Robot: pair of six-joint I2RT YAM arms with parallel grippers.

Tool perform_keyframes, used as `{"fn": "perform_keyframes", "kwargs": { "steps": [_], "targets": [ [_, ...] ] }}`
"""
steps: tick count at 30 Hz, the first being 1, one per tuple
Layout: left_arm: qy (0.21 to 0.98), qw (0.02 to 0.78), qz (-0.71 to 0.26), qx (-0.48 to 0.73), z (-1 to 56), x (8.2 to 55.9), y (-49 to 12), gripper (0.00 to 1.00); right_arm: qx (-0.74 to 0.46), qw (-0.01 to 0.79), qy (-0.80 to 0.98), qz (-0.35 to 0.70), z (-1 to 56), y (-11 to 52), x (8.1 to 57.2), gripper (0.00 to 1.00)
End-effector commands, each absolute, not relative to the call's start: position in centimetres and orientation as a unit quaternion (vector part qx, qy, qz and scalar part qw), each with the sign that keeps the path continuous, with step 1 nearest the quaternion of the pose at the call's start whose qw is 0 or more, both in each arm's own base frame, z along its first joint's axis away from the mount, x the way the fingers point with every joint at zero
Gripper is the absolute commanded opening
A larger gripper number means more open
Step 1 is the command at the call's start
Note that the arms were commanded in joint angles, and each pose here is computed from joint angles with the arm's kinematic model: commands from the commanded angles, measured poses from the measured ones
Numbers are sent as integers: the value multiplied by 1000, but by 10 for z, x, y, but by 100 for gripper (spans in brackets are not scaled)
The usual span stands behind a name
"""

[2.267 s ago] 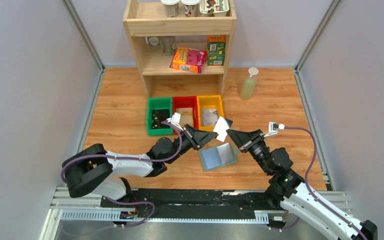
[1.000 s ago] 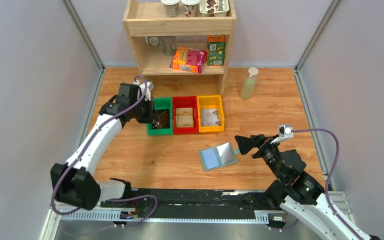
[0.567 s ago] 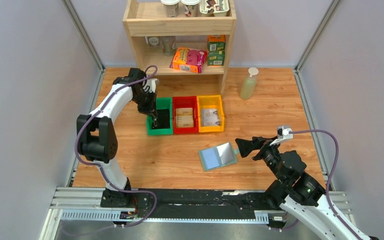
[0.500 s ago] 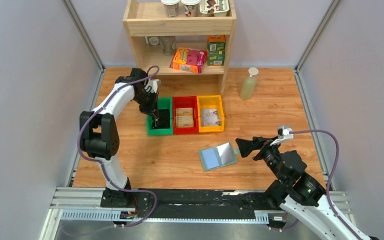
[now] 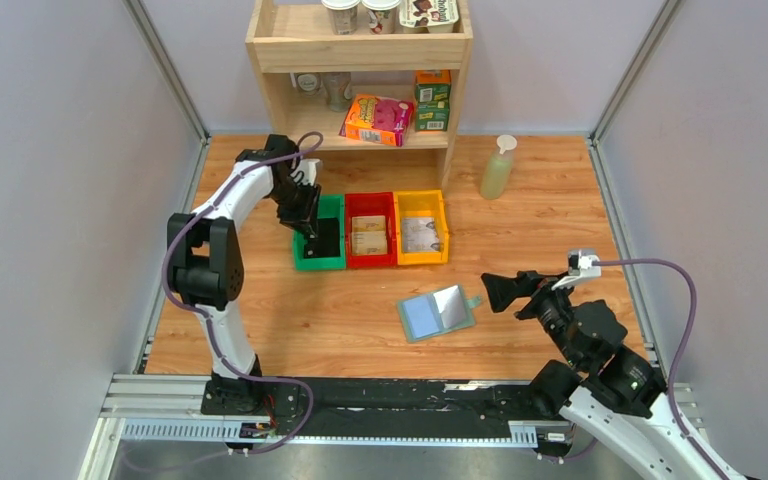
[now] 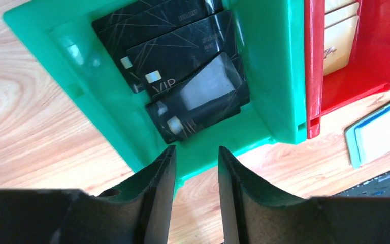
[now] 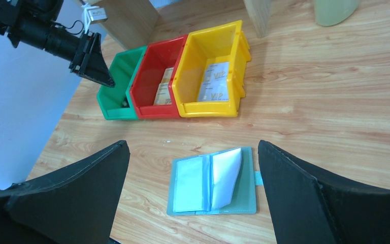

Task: Take the credit cards out of the card holder
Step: Place the credit card in the storage box, then reset both arms

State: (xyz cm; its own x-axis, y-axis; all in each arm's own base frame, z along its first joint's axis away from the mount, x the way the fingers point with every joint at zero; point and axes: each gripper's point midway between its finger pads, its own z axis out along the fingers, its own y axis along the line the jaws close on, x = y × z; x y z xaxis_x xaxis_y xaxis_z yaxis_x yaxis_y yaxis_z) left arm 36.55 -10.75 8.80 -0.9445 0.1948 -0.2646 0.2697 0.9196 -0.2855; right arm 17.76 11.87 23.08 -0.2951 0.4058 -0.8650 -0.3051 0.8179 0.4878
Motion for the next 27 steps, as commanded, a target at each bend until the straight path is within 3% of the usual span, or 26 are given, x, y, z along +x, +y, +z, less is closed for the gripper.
{"fn": "perform_keyframes", "kwargs": {
  "steps": [1,10,16,27],
  "targets": [
    [964,192,-131,131,134,380,-103,45,53,618,743,252,253,93,179,100],
    [948,266,-114,133,184,365,-113,52,98,638,743,177,275,46,171,100],
    [918,369,-100,108,239,337,-99,57,121,649,739,135,289,17,163,100],
    [865,498,-53,14,264,270,-52,67,158,685,708,75,301,-27,152,100]
  ]
}}
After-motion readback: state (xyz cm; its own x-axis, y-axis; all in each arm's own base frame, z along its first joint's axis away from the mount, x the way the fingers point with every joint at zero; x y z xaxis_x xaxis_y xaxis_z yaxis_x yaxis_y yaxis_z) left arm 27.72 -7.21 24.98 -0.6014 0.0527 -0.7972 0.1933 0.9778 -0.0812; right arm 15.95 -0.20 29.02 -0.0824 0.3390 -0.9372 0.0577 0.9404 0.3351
